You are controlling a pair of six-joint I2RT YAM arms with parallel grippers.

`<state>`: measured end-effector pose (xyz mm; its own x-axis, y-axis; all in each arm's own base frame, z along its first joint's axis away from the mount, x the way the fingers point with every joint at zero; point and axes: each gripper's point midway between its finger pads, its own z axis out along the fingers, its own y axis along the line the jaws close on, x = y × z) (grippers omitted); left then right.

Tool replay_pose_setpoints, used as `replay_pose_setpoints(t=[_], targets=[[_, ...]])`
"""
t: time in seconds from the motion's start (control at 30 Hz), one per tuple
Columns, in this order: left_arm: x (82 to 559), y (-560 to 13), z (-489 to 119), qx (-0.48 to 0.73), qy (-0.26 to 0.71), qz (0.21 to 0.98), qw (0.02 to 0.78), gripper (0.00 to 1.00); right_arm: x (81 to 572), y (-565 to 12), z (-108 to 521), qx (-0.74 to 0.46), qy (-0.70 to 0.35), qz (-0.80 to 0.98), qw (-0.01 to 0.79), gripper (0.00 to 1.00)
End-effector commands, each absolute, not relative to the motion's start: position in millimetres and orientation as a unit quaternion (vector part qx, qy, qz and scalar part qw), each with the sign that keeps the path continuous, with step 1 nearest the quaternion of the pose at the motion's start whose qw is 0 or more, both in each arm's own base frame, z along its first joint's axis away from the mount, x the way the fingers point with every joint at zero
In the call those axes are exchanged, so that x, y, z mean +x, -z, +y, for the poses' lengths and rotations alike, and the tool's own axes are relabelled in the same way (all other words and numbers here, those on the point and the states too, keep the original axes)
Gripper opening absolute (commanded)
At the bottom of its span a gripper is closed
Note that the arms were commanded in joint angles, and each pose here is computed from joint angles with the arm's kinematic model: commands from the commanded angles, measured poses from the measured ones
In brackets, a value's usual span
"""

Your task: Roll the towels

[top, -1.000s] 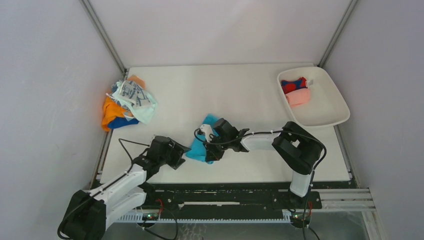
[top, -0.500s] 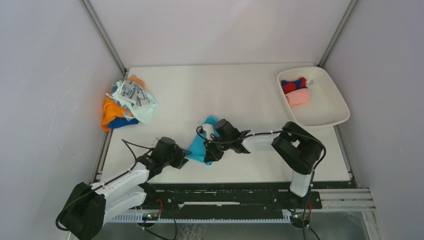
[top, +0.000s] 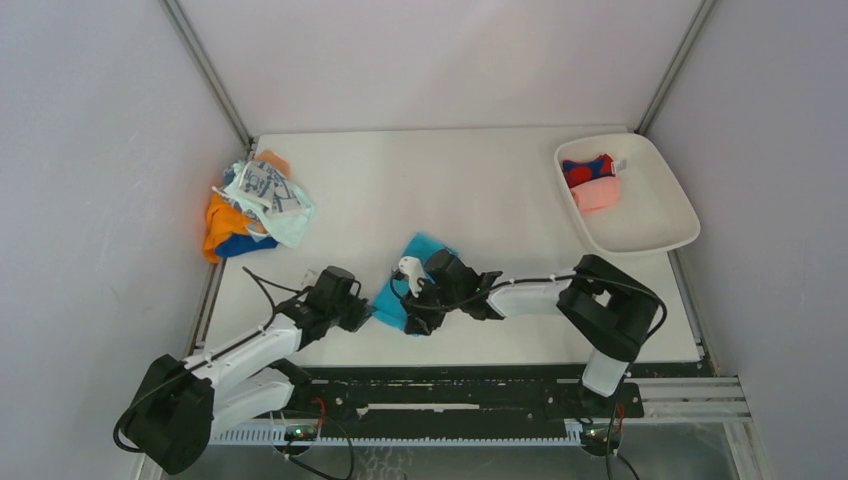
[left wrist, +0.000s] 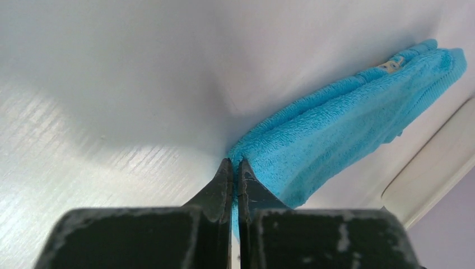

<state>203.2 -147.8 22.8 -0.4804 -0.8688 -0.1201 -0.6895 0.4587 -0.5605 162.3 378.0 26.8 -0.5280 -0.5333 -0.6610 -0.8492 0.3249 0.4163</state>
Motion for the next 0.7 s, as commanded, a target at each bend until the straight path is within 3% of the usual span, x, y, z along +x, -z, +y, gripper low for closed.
replay_pose_setpoints(t=[0.0,0.07,0.27,0.67], targets=[[212,-50,-149,-0.457,0.228,0.832,0.219,0.0,170,-67,388,-0.487,-0.34,0.737,0.323,0.45],[212,-54,-150,-0.456,0.228,0.833,0.216,0.0,169,-77,391,-0.501,-0.328,0.718,0.355,0.54],[209,-56,-155,-0.455,0.235,0.834,0.203,0.0,168,-90,410,-0.529,-0.303,0.676,0.413,0.67],[209,-56,-156,-0.457,0.237,0.834,0.199,0.0,171,-66,444,-0.563,-0.285,0.657,0.414,0.59]])
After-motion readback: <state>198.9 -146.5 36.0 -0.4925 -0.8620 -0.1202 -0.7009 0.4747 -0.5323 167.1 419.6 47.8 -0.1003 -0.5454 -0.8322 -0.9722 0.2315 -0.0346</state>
